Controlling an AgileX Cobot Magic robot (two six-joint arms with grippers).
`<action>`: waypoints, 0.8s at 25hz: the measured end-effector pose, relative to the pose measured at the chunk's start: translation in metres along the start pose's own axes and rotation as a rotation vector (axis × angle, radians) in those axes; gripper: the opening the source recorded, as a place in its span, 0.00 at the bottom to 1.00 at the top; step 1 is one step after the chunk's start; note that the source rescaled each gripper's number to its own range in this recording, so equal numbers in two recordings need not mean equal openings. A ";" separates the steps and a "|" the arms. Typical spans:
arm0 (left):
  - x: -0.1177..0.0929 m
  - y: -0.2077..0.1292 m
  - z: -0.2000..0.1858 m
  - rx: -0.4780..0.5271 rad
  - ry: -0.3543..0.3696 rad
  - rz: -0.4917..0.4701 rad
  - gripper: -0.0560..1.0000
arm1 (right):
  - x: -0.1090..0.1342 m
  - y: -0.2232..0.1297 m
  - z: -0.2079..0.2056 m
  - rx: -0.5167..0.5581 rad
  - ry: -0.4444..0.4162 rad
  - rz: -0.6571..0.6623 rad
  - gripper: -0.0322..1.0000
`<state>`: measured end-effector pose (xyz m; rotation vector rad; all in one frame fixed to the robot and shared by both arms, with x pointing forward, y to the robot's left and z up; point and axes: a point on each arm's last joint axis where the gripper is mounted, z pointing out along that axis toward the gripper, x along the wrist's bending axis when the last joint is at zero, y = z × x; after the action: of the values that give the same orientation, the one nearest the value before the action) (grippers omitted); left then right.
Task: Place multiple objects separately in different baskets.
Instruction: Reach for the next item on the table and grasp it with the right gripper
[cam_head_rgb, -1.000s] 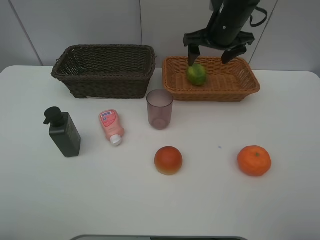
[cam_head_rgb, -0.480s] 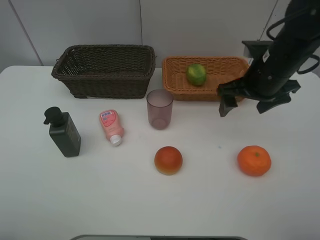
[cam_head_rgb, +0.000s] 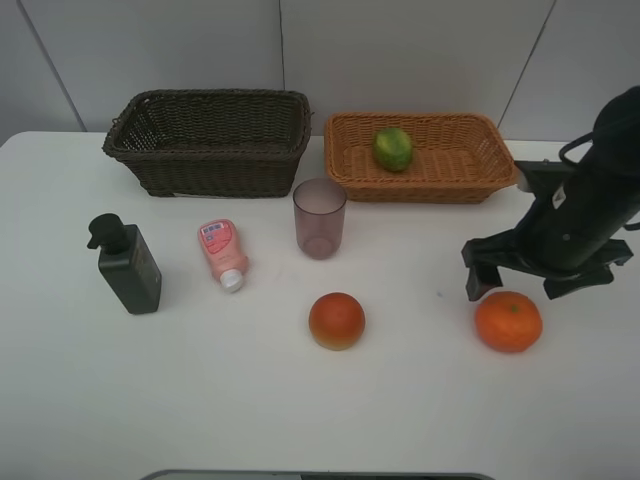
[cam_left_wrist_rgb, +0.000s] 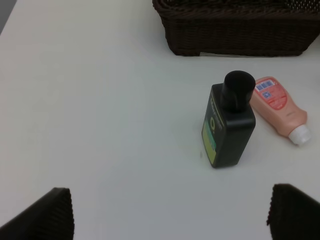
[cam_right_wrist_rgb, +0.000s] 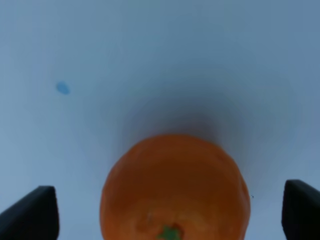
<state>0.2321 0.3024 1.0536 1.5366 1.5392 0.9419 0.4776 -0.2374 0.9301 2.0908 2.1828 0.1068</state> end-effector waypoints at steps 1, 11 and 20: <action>0.000 0.000 0.000 0.000 0.000 0.000 1.00 | -0.002 -0.002 0.002 0.002 -0.001 0.014 0.99; 0.000 0.000 0.000 0.000 0.000 0.000 1.00 | -0.003 -0.012 0.026 -0.002 0.035 0.078 1.00; 0.000 0.000 0.000 0.000 0.000 0.000 1.00 | -0.002 -0.012 0.039 0.030 0.030 0.078 1.00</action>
<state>0.2321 0.3024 1.0536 1.5366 1.5392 0.9419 0.4712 -0.2415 0.8898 2.2046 2.1329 0.1130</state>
